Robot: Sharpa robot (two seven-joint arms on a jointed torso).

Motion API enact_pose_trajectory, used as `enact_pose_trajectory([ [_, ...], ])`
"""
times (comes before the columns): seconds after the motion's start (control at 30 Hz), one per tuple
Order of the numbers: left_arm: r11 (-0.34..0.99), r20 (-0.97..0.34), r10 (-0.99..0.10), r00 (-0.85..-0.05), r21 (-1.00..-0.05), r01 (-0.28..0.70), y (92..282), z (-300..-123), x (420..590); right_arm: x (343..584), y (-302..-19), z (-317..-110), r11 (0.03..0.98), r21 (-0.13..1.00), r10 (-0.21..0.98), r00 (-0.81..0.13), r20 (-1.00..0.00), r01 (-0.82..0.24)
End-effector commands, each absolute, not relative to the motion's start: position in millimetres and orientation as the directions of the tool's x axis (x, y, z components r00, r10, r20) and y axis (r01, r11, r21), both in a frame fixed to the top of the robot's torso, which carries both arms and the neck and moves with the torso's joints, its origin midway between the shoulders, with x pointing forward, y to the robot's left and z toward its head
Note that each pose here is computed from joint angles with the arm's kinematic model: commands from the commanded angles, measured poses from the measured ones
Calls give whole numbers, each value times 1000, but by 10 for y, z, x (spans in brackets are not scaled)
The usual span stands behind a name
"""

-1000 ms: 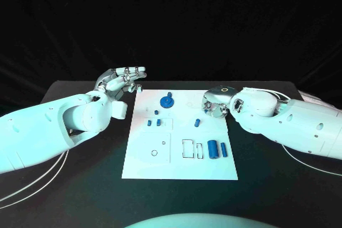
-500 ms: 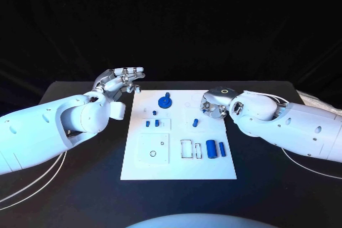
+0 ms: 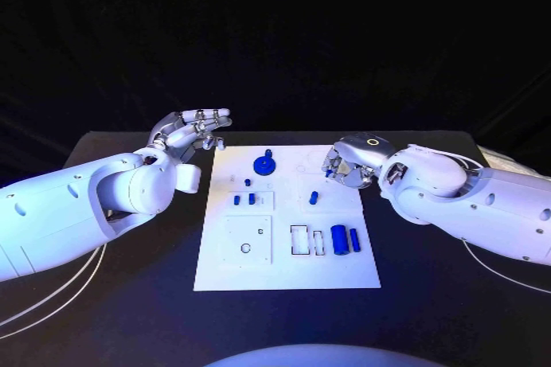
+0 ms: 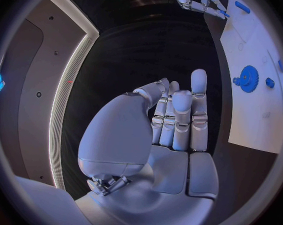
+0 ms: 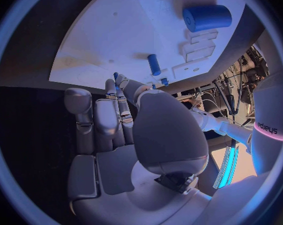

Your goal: Assemble the parts on the task board

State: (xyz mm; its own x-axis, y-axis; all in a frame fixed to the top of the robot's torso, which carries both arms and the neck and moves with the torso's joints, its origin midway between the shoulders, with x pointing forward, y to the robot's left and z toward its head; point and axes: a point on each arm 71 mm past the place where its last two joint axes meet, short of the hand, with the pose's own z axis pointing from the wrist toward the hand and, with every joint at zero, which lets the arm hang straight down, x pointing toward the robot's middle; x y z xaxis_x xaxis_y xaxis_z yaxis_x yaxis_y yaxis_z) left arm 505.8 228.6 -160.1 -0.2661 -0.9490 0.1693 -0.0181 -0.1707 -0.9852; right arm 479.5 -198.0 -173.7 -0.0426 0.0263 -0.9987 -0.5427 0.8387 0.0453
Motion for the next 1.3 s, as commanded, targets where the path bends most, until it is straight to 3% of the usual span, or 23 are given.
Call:
enact_pose_trajectory([
  [0.03,-169,165,-949,-269,-986,-8,2294,-1596,5058,4729,-1928,-1676,830,93,79,-49,-996,-550],
  [0.43,-173,170,-945,-281,-985,-13,2244,-1609,5057,4429,-1345,-1625,721,180,142,-112,-983,-669],
  [0.67,-177,177,-940,-291,-984,-26,2181,-1661,5050,4297,-1010,-1835,663,228,134,-187,-973,-713],
  [0.93,-179,182,-938,-296,-983,-36,2140,-1712,5042,4253,-846,-2107,644,259,107,-251,-962,-720],
  [1.3,-181,188,-935,-302,-982,-49,2107,-1769,5029,4217,-754,-2253,633,277,93,-285,-954,-723],
])
